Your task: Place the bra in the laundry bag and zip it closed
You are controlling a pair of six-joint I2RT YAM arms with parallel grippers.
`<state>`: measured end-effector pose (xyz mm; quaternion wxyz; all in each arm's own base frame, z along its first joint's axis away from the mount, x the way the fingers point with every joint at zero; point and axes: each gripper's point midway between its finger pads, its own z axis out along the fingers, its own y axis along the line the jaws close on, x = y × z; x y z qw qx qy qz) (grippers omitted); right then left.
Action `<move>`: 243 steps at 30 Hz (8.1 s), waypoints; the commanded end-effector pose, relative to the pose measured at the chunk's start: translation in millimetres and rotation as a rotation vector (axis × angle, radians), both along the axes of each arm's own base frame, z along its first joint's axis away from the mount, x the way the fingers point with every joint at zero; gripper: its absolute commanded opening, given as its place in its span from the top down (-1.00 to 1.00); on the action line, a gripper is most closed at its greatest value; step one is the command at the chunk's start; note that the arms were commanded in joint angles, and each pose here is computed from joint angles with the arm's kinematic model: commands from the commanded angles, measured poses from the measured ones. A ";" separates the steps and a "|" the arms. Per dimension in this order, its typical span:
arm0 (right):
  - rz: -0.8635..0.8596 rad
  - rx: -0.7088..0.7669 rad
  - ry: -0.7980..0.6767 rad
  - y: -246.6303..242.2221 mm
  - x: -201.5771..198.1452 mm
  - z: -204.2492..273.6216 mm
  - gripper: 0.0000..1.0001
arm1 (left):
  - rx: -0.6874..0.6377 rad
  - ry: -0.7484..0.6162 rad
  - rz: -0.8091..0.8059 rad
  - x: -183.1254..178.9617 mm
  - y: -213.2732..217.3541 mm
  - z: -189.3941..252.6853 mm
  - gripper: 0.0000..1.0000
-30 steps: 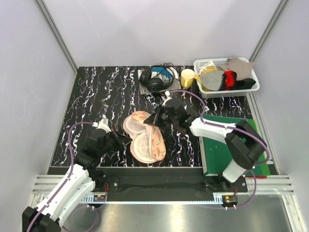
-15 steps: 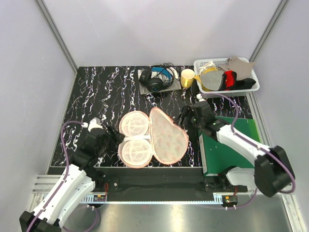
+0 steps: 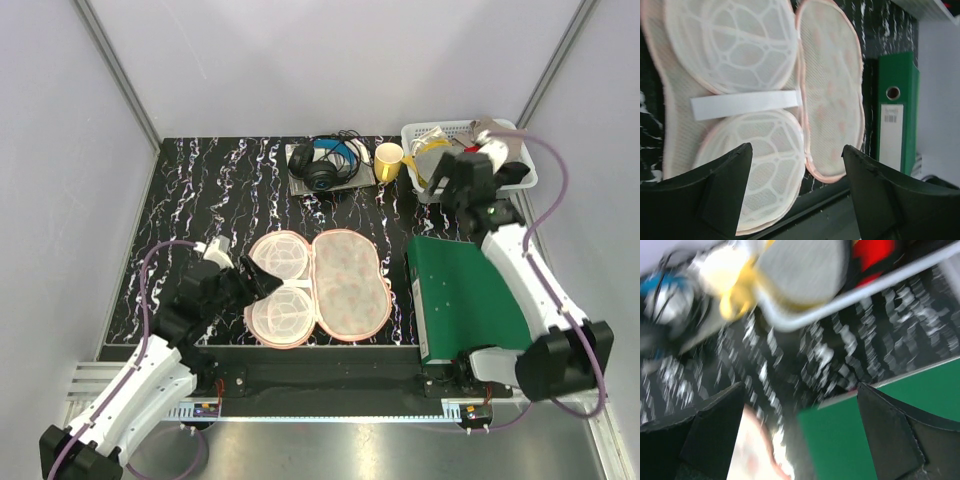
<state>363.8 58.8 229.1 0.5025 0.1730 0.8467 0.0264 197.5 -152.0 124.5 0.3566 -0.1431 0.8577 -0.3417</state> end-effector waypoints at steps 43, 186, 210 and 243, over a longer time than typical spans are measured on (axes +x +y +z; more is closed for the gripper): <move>-0.228 -0.035 0.158 -164.6 185.0 -72.5 0.03 | -0.049 -0.151 -0.275 -9.9 -39.6 34.2 -0.66; 0.504 0.822 0.453 222.9 -155.0 -116.2 -0.58 | 0.139 -0.652 -0.445 -50.6 -122.8 52.1 -0.64; 0.129 0.477 0.255 90.5 -135.8 -86.0 -0.83 | 0.789 -0.530 -0.438 -55.0 -218.4 -34.5 -0.74; 0.583 0.880 0.280 215.4 -111.6 -78.7 -0.73 | 0.219 -0.427 -0.364 -60.5 -115.2 49.7 1.00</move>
